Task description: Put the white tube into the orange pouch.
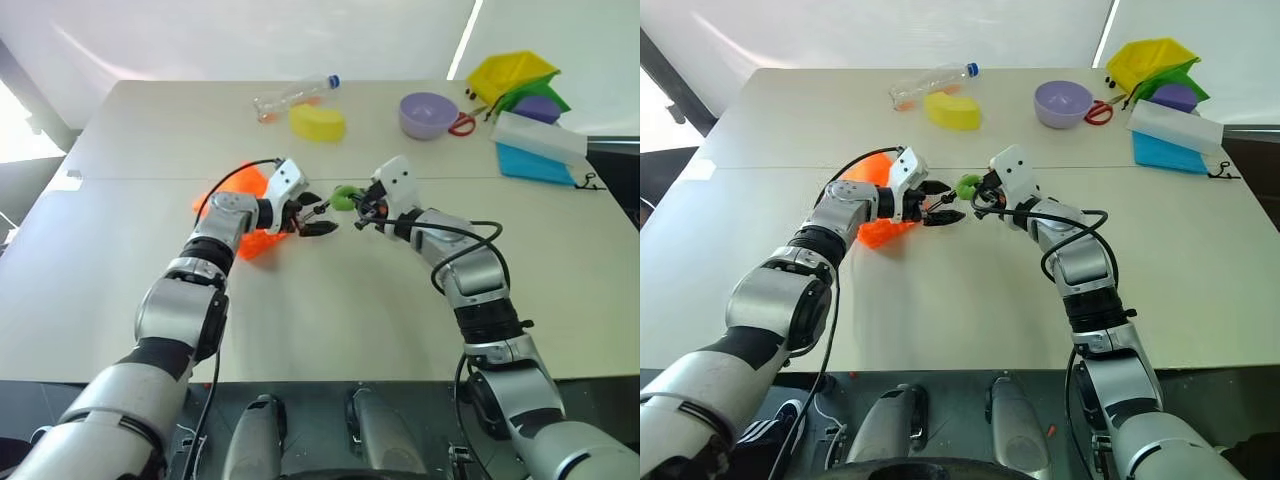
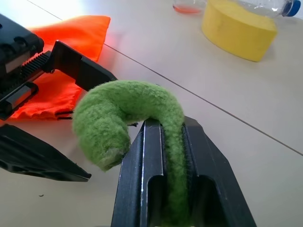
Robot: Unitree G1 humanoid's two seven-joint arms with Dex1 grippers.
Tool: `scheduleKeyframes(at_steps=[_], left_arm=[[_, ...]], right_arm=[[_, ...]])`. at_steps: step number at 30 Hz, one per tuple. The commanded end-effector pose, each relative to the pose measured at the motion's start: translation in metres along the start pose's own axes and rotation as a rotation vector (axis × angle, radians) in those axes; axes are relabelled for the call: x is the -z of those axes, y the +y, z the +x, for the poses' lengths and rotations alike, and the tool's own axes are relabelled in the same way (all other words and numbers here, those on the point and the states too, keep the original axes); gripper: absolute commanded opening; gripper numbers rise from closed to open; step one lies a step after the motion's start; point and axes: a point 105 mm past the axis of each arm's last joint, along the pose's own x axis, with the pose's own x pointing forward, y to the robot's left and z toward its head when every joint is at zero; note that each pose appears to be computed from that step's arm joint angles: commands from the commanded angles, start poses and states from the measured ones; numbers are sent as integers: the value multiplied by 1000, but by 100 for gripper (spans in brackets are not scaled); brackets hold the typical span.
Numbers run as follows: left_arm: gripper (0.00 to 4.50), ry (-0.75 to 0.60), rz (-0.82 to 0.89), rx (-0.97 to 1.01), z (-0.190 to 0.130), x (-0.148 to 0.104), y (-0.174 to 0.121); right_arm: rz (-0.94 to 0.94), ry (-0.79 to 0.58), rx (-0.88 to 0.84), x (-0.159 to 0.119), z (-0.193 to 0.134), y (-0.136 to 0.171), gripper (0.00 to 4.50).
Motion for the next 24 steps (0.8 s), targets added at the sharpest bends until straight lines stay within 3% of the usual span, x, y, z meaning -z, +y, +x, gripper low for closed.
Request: scheduleKeyframes(at_steps=[1, 2, 4, 11, 14, 17, 24], left_arm=[[373, -12, 49, -24, 3, -14, 4], [349, -12, 65, -11, 4, -15, 2], [255, -10, 92, -15, 5, -17, 2], [255, 5, 85, -10, 4, -14, 2], [170, -12, 90, -30, 3, -16, 4], [35, 3, 108, -39, 2, -16, 6], [35, -22, 65, -20, 0, -16, 5]], right_arm=[[-31, -56, 10, -19, 0, -2, 0], [-32, -56, 9, -19, 0, -2, 0], [-33, -54, 6, -17, 1, 0, 0], [-36, -54, 11, -18, 0, -2, 0], [-40, -58, 9, -19, 1, -1, 0], [-41, -55, 10, -18, 2, -1, 0], [-57, -50, 8, -19, 3, 0, 0]])
